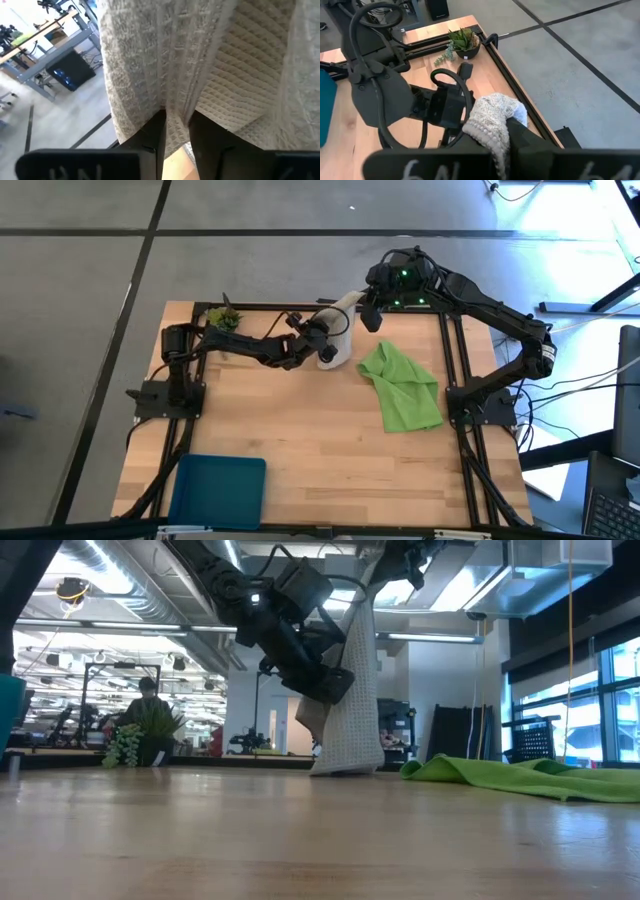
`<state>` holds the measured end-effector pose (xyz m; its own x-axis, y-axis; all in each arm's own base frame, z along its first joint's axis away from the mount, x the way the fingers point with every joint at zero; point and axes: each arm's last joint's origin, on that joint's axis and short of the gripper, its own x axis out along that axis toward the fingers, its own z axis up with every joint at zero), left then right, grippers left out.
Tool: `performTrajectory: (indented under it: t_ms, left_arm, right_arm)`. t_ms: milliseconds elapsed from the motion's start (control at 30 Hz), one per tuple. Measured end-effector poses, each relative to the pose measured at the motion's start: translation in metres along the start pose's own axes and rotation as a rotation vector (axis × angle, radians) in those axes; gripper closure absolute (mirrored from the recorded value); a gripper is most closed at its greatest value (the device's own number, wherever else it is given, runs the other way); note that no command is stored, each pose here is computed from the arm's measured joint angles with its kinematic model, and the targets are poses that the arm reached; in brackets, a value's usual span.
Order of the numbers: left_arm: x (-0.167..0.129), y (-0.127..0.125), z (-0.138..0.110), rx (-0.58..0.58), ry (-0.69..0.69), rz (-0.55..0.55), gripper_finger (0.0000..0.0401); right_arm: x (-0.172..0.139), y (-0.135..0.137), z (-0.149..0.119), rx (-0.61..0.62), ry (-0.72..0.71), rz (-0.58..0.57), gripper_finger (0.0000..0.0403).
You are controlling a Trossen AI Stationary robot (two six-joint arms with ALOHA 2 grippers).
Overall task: Fold microfiber towels
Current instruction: Fold the gray microfiber cloth
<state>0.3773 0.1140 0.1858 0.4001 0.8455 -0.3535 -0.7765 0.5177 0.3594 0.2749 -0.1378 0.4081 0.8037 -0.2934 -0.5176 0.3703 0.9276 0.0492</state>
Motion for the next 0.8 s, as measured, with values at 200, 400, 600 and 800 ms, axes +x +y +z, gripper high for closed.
performTrajectory:
  t_ms: [200,400,600,800]
  left_arm:
    - [0.002,0.001,0.0,0.023,0.002,-0.02,0.0391]
    - [0.0,0.003,0.003,0.076,-0.006,-0.021,0.04]
    - [-0.014,0.014,0.016,0.087,-0.019,-0.055,0.0401]
    - [-0.029,0.03,0.027,0.141,-0.005,-0.055,0.0401]
  right_arm:
    - [0.0,0.0,0.0,0.0,0.0,0.0,0.0397]
    - [0.0,0.0,-0.001,0.0,0.012,0.0,0.0397]
    - [0.0,0.0,-0.003,0.001,0.027,0.0,0.0397]
    - [0.0,0.0,-0.003,0.002,0.031,0.001,0.0397]
